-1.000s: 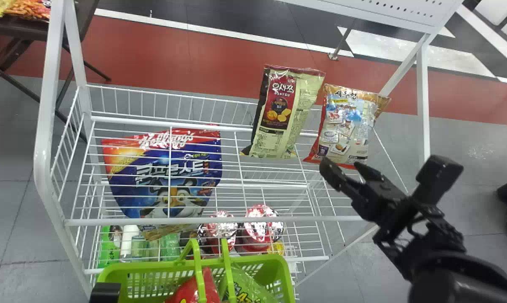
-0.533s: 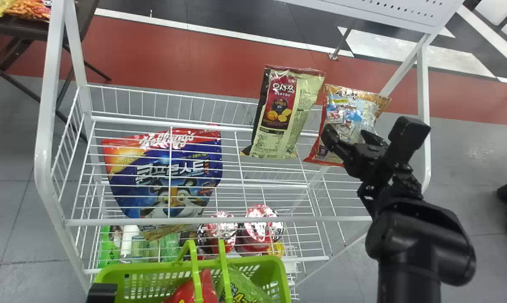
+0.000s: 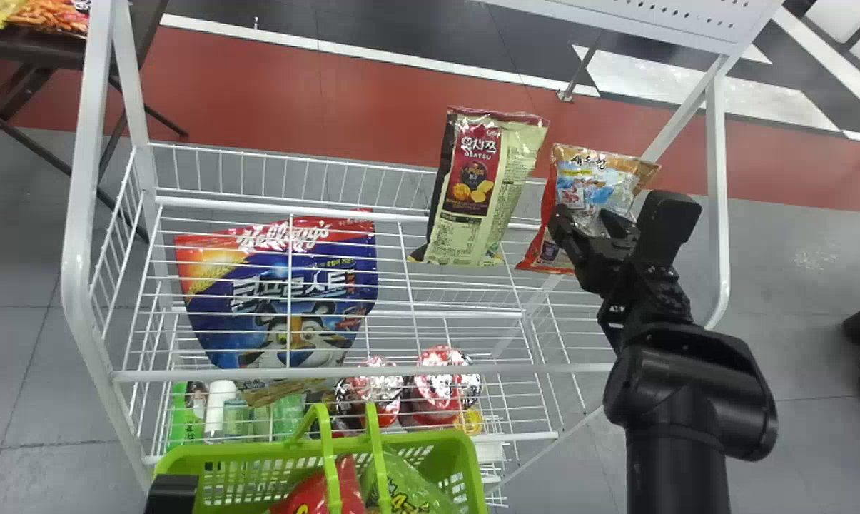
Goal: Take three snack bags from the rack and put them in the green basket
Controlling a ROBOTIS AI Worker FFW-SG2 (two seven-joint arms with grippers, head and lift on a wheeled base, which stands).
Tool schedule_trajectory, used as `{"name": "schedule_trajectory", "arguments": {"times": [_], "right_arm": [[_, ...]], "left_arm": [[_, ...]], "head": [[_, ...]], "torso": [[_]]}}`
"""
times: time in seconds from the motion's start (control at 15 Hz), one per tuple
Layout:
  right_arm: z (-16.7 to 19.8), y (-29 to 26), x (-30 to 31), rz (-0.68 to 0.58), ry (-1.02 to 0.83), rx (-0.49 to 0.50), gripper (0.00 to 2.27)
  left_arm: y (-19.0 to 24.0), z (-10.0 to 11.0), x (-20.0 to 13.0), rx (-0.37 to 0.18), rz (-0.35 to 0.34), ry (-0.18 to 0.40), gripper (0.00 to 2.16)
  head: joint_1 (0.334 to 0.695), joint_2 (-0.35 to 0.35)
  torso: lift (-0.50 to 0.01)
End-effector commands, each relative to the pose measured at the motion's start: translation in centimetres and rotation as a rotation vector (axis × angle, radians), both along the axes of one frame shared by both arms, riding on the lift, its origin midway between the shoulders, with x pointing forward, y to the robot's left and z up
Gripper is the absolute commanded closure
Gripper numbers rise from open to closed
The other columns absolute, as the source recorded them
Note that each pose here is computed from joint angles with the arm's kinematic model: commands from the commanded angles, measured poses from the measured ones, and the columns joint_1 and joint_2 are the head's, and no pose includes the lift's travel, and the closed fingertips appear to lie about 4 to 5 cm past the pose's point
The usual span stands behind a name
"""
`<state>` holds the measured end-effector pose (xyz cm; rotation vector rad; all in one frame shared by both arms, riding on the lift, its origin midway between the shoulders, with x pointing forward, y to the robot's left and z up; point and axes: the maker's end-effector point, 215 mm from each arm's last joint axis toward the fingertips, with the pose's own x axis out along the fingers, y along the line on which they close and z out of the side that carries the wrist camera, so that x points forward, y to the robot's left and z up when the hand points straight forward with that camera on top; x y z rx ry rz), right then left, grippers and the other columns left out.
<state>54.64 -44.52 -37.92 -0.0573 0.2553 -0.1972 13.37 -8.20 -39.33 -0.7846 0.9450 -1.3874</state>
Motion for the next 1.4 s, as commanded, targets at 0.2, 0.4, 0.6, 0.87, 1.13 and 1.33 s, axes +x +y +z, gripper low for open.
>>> {"name": "schedule_trajectory", "arguments": {"times": [0.2, 0.4, 0.6, 0.87, 1.13, 1.33], "right_arm": [[2.8, 1.4, -3.1, 0.022, -0.093, 0.039, 2.04], [3.7, 1.5, -5.5, 0.017, -0.124, 0.042, 2.05], [5.4, 1.6, -9.3, 0.020, -0.157, 0.091, 2.05], [8.8, 3.5, -15.5, 0.073, -0.192, 0.159, 2.05], [5.9, 9.4, -20.0, 0.221, 0.000, 0.370, 2.05], [1.4, 14.9, -23.8, 0.338, 0.210, 0.566, 2.10]], "left_arm": [[0.0, -0.2, 0.2, 0.003, -0.005, 0.003, 1.17], [0.0, -0.1, 0.2, 0.001, -0.005, 0.004, 1.17], [-0.1, -0.2, 0.0, 0.001, -0.006, 0.007, 1.17], [-0.1, -0.1, -0.2, 0.003, -0.010, 0.005, 1.17], [0.1, -0.2, 0.0, 0.006, -0.003, 0.005, 1.17], [0.1, -0.2, 0.0, 0.005, 0.000, 0.006, 1.17]], "head": [[0.695, -0.350], [0.695, -0.350], [0.695, -0.350], [0.695, -0.350], [0.695, -0.350], [0.695, -0.350]], "torso": [[-0.007], [-0.007], [-0.007], [-0.007], [-0.007], [-0.007]]}}
